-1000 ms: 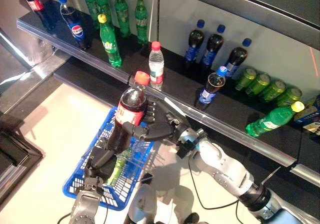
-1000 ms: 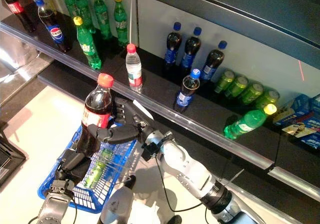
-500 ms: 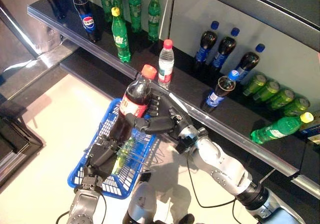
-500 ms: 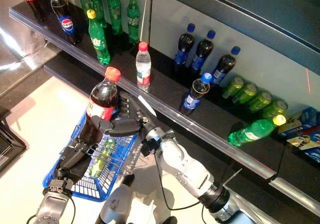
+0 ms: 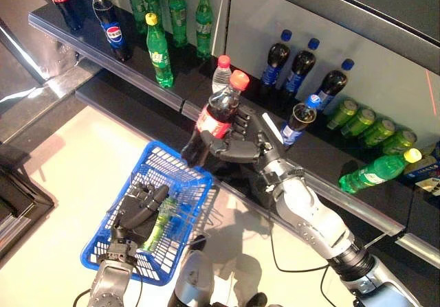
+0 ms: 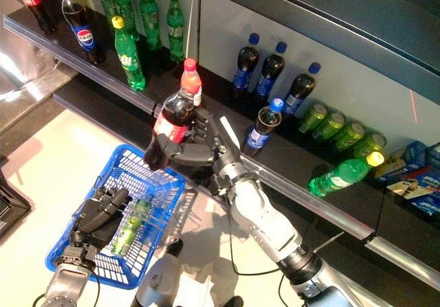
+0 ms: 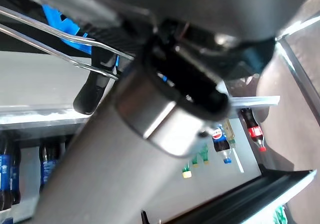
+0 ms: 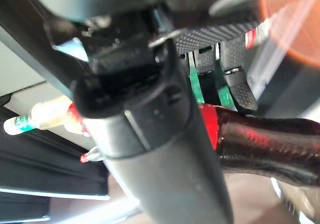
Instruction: Pick up the drink and place into the basket.
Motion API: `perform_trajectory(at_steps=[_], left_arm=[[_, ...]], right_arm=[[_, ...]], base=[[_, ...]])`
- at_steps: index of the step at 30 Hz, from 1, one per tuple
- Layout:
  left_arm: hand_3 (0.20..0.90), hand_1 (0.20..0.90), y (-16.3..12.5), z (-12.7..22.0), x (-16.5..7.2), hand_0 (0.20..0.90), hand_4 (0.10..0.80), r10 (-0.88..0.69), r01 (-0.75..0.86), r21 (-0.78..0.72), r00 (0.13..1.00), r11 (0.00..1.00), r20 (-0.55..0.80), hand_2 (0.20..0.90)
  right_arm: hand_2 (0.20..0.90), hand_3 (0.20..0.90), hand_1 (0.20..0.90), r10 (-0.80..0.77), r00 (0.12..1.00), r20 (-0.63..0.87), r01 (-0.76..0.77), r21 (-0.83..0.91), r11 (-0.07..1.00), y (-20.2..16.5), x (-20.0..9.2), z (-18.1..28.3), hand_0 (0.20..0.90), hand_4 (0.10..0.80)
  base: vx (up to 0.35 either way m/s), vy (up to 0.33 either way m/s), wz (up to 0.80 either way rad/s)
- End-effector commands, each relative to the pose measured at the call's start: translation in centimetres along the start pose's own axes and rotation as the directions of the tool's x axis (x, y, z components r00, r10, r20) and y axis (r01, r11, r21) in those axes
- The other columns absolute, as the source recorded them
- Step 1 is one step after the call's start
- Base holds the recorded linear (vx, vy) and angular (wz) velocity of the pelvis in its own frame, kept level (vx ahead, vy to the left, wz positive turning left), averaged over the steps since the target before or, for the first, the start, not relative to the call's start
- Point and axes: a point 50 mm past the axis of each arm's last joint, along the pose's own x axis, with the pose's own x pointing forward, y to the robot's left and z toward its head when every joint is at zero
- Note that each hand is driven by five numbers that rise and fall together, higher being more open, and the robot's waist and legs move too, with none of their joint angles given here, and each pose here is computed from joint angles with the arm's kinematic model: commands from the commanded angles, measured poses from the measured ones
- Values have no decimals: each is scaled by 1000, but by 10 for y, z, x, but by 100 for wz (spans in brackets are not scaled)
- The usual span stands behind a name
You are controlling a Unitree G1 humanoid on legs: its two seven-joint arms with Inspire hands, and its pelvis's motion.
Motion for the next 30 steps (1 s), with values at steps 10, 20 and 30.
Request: perform_trajectory(at_steps=[10, 20, 30], left_arm=[[200, 300, -141, 48, 12, 300, 100, -848, 839, 131, 528, 528, 38, 300], [200, 300, -166, 45, 5, 300, 100, -929, 928, 52, 368, 369, 29, 300], [200, 300, -170, 52, 1, 300, 100, -951, 949, 61, 307, 308, 24, 300]], right_arm=[[300, 200, 300, 8, 987, 162, 3, -70, 998, 24, 20, 16, 300, 100], [300, 200, 300, -43, 991, 128, 48, -37, 998, 32, 26, 5, 300, 100], [300, 200, 300, -65, 995, -80, 67, 24, 997, 48, 17, -43, 300, 100]], base=[[7, 7, 0], [32, -7, 7], [31, 10, 5]])
